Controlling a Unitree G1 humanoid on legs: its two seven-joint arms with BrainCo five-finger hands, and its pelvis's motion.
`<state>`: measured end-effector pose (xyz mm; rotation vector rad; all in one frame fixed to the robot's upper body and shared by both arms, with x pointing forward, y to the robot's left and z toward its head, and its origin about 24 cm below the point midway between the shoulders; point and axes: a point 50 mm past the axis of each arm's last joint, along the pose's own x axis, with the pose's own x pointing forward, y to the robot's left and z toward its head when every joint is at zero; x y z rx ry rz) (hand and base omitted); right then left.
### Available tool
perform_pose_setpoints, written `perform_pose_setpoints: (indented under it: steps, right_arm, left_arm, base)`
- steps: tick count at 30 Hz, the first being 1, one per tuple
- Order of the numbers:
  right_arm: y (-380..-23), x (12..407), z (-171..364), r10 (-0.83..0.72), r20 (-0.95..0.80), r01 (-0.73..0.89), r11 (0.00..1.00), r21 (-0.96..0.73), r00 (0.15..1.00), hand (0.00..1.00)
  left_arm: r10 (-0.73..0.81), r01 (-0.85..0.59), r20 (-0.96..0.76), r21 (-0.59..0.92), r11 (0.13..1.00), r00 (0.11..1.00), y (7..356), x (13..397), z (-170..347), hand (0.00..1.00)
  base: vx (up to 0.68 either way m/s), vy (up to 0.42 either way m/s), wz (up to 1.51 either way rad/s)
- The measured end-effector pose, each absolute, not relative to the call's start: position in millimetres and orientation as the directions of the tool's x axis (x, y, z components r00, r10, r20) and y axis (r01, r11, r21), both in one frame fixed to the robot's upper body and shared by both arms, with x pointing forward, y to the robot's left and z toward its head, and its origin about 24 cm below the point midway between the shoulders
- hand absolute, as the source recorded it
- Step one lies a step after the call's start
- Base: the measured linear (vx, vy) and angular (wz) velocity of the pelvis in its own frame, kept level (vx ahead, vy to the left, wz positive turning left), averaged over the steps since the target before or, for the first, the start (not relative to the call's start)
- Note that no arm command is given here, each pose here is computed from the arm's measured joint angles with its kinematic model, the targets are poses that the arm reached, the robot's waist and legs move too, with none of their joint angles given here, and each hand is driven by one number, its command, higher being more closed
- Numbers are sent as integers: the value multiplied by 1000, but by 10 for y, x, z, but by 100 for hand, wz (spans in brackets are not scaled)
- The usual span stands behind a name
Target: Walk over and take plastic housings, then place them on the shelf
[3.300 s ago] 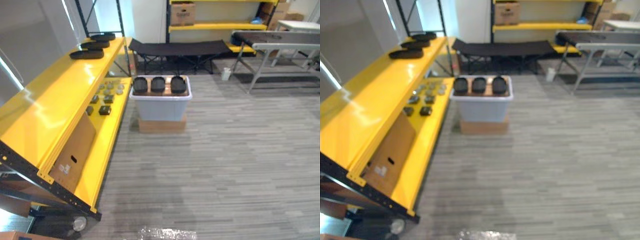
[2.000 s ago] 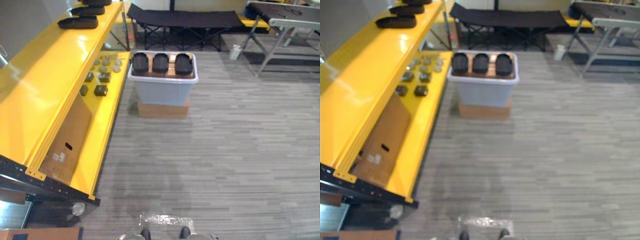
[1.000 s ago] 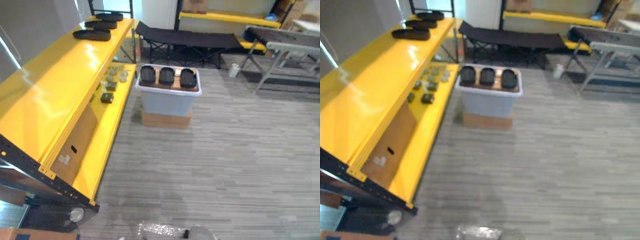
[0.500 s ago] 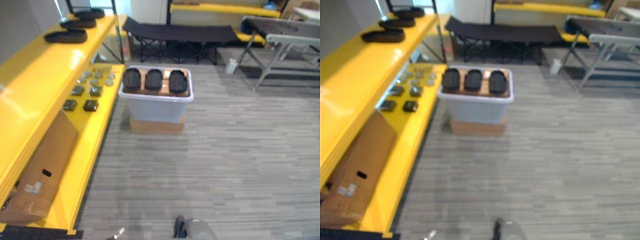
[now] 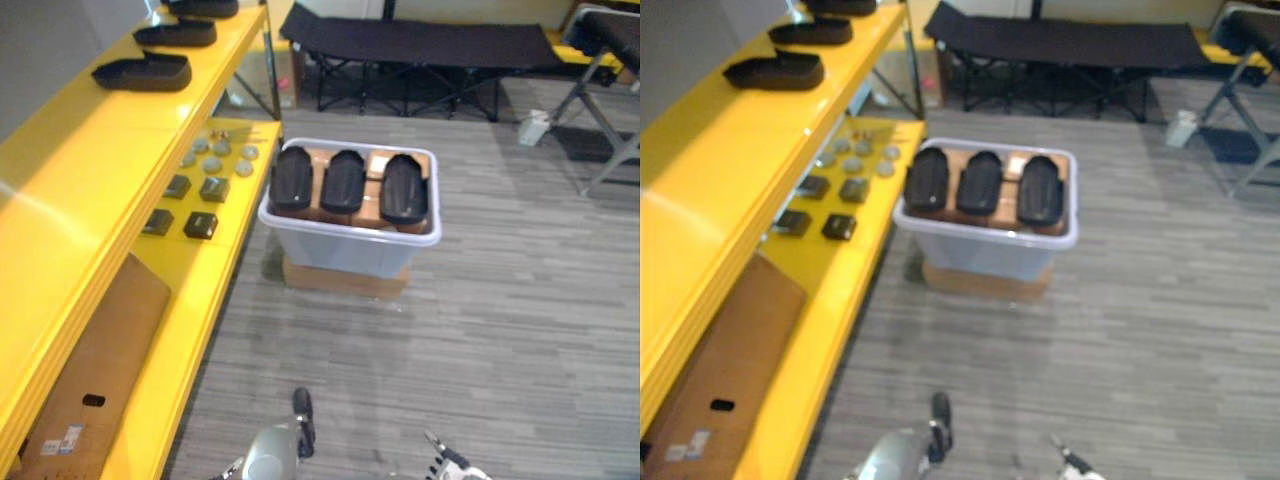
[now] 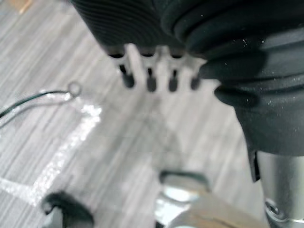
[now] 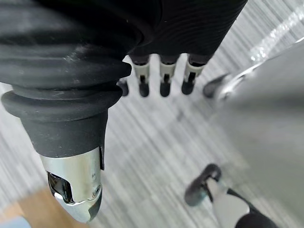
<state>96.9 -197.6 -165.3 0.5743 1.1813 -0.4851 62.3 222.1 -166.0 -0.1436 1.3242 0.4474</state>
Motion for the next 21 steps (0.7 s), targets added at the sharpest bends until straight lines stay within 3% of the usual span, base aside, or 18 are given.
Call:
perform_pose_setpoints:
  steps: [3, 8, 13, 15, 21]
  right_arm:
    - [-1949, 962, -1661, -43, -952, 576, 804, 146, 302, 0]
    - [-2003, 972, -1650, -55, -950, 597, 788, 148, 308, 0]
    - [-1923, 837, -1695, -28, -965, 586, 799, 136, 261, 0]
    - [-2104, 873, -1659, -60, -959, 543, 833, 103, 276, 0]
    - [-2261, 899, -1614, -106, -941, 374, 927, 23, 321, 0]
  left_arm:
    - [239, -396, -943, 132, 909, 233, 2230, 791, -1628, 0]
    - [218, -395, -911, 67, 916, 351, 2158, 1204, -1542, 0]
    - [221, -456, -925, 60, 888, 309, 2082, 1120, -1579, 0]
    - [179, -479, -941, 22, 878, 286, 1890, 1071, -1624, 0]
    - [157, -410, -937, 16, 912, 313, 1840, 1117, -1616, 0]
  base:
    - [431, 78, 21]
    - [400, -80, 63]
    - [398, -290, 54]
    - [285, -235, 6]
    - [165, -125, -1]
